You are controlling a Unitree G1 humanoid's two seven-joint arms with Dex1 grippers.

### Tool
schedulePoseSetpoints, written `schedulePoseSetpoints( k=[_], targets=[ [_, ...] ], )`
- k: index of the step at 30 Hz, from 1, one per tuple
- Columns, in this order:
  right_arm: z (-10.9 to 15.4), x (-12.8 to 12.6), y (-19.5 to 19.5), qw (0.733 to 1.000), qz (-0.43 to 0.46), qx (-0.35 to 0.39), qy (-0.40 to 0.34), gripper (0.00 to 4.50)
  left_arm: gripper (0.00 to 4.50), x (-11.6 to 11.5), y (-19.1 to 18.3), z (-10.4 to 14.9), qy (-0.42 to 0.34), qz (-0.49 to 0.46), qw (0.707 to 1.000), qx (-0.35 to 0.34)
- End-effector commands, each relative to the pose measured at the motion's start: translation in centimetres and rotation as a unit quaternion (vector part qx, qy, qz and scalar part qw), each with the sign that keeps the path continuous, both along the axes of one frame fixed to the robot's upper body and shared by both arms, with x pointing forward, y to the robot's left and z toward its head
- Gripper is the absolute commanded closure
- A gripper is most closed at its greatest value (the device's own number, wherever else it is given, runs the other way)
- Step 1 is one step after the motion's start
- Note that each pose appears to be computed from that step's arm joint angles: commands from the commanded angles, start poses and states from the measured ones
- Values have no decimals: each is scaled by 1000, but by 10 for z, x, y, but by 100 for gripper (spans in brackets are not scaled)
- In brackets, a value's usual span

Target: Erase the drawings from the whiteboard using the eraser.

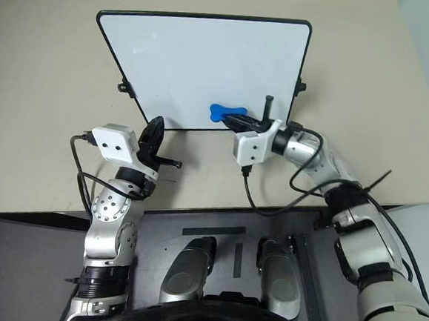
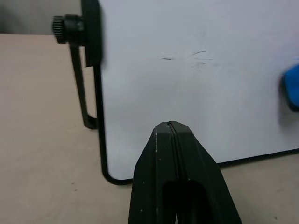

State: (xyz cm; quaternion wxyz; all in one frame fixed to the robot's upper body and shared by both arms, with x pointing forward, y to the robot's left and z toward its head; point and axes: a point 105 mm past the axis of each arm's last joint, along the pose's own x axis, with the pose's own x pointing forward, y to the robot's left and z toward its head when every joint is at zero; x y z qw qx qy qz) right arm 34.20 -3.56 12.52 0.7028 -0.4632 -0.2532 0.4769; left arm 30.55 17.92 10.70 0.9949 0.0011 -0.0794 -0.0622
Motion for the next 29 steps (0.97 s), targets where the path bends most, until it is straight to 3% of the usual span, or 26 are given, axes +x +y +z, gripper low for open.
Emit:
schedulePoseSetpoints(
  k=[1, 6, 11, 20, 29],
  targets=[
    [25, -8, -18, 997, -8, 58, 56, 448, 450, -2, 1, 13, -25, -4, 1000, 4],
    [6, -22, -55, 984, -53, 45, 161, 448, 450, -1, -2, 11, -21, -10, 1000, 5],
    [-4, -32, -63, 976, -60, 30, 206, 317, 450, 2, -3, 12, -20, -20, 1000, 7],
    [12, -29, -68, 978, -83, 66, 180, 4, 450, 11, -6, 19, -29, -32, 999, 15],
    [18, -33, -74, 967, -105, 127, 196, 4, 450, 14, -3, 23, -27, -45, 998, 29]
  ],
)
